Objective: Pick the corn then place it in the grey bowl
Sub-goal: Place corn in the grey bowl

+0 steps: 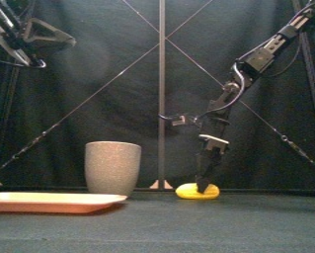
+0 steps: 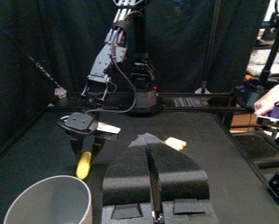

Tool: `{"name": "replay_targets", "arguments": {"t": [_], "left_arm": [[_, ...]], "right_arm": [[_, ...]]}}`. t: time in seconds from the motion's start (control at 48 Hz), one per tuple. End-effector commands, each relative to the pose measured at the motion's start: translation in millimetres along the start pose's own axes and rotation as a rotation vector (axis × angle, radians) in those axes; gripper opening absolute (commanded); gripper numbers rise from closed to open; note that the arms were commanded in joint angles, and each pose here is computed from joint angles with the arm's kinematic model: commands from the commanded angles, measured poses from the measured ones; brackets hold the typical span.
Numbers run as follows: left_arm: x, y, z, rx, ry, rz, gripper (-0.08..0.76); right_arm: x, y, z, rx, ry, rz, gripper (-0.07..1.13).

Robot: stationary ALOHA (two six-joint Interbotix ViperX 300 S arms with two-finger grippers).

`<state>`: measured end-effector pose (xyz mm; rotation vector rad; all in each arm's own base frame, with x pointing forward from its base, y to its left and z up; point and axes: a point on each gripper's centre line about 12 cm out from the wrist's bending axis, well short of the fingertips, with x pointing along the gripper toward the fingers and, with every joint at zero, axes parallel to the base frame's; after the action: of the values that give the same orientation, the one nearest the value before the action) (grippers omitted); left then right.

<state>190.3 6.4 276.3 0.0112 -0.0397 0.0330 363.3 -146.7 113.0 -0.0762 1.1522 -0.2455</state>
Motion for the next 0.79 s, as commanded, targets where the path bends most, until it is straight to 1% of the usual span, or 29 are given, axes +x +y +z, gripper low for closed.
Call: {"name": "replay_targets", "arguments": {"t": [0.021, 0.146, 0.312, 0.375, 0.5, 0.646, 0.792], "left_arm": [[2, 0, 7, -0.002, -0.020, -0.001, -0.037], [2, 0, 8, 0.000, -0.021, -0.001, -0.037], [2, 0, 8, 0.000, -0.023, -0.001, -0.037], [2, 0, 9, 0.000, -0.025, -0.001, -0.037], [2, 0, 10, 0.000, -0.026, 0.002, -0.037], [2, 2, 10, 0.002, -0.028, 0.008, -0.037], [2, 2, 10, 0.005, -0.029, 0.009, -0.037]], "right_arm": [[-11, -4, 13, 0.010, -0.045, -0.010, 0.57], [-36, -12, 36, 0.011, -0.113, -0.035, 0.58], [-92, -28, 79, -0.005, -0.205, -0.096, 0.58], [-116, -28, 100, -0.019, -0.257, -0.110, 0.58], [-141, -22, 131, -0.026, -0.342, -0.107, 0.58], [-150, -11, 163, -0.022, -0.443, -0.077, 0.58], [-130, -3, 178, -0.013, -0.442, -0.048, 0.64]]}}
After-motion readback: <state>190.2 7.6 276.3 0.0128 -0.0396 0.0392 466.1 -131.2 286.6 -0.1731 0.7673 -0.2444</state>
